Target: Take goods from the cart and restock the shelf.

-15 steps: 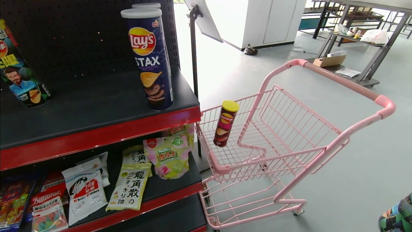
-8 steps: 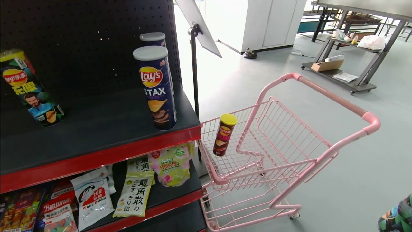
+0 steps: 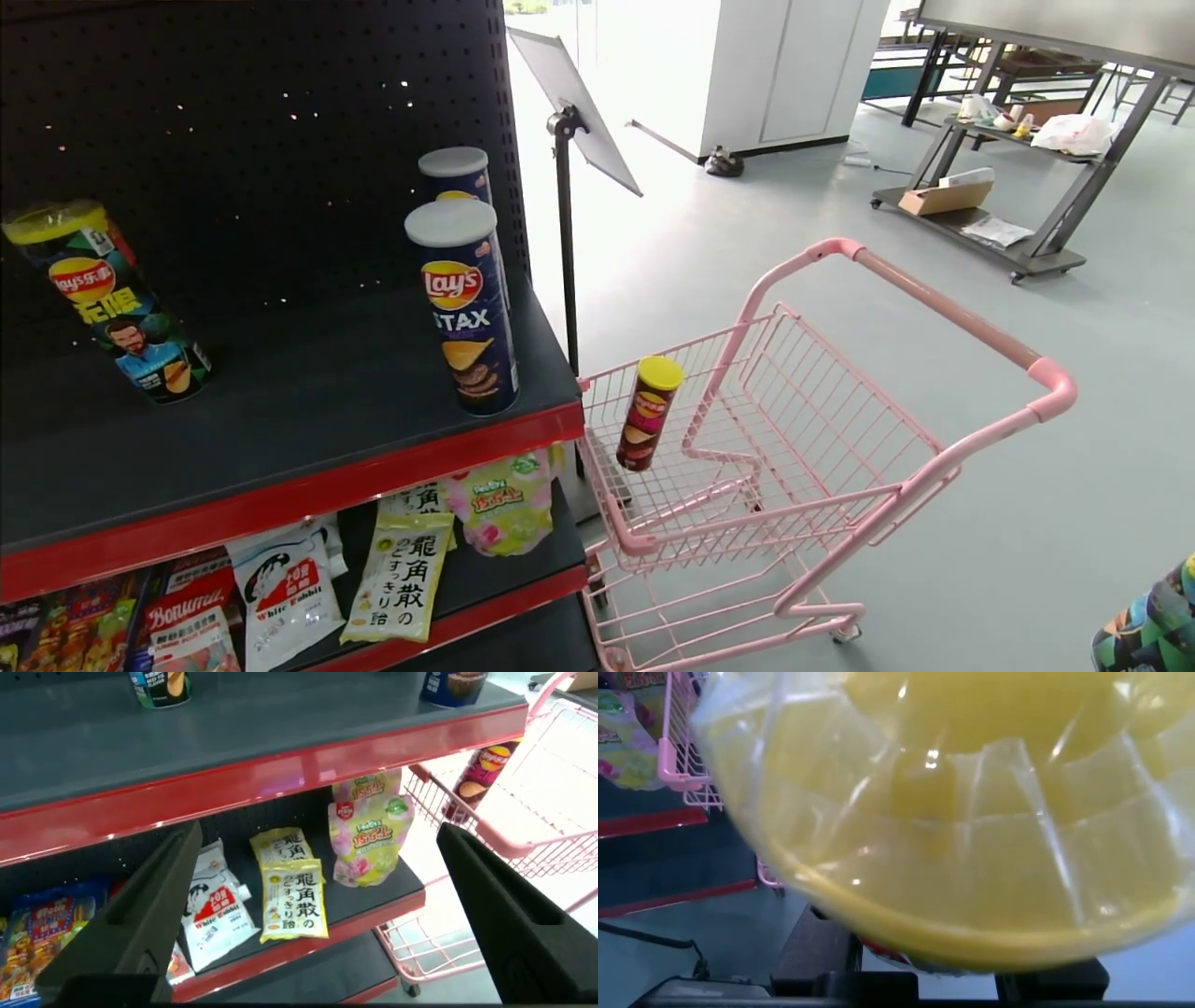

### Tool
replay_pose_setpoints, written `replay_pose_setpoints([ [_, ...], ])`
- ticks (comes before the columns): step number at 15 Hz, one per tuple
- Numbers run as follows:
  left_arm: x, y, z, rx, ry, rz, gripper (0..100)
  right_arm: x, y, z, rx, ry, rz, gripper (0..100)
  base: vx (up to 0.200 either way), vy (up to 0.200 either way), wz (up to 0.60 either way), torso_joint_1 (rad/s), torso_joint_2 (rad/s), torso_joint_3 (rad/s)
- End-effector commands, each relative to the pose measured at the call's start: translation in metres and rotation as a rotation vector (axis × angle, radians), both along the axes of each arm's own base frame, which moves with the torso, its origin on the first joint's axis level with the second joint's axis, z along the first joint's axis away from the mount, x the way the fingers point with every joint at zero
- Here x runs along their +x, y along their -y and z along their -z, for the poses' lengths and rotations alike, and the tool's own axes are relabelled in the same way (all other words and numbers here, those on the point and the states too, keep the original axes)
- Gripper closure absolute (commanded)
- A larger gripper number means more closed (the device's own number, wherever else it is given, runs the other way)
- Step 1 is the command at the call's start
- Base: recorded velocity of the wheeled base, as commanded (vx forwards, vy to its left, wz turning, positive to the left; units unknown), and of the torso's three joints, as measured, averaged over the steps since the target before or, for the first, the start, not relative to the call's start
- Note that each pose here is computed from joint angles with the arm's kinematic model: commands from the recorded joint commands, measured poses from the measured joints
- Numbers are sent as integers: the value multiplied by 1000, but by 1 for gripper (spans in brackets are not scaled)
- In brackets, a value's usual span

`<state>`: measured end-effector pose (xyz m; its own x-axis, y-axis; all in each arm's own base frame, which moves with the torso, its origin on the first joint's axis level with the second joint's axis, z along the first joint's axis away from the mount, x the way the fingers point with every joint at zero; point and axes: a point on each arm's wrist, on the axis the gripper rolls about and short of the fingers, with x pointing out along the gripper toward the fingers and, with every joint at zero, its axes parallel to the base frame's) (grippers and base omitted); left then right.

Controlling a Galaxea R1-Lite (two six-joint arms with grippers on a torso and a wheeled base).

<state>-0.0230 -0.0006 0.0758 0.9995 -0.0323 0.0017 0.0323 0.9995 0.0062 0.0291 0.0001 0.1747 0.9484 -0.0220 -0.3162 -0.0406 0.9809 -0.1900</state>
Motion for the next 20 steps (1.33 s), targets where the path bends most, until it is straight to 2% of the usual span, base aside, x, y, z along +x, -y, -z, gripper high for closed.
replay_pose_setpoints([
  [1,0,0,0,0,-2,0,0,6,0,1,-2,-31,5,100,0,0,600,27,-71,-46],
  [10,0,0,0,2,-2,0,0,5,0,2,-1,-31,5,100,0,0,600,6,-6,-4],
  [13,0,0,0,3,-2,1,0,-5,0,8,12,6,2,100,0,0,0,0,0,0],
  [17,0,0,0,3,-2,1,0,-16,1,14,30,50,-3,100,0,200,0,1,0,4],
  [20,0,0,0,3,-2,1,0,-18,0,13,54,69,-59,100,0,200,0,4,1,4],
])
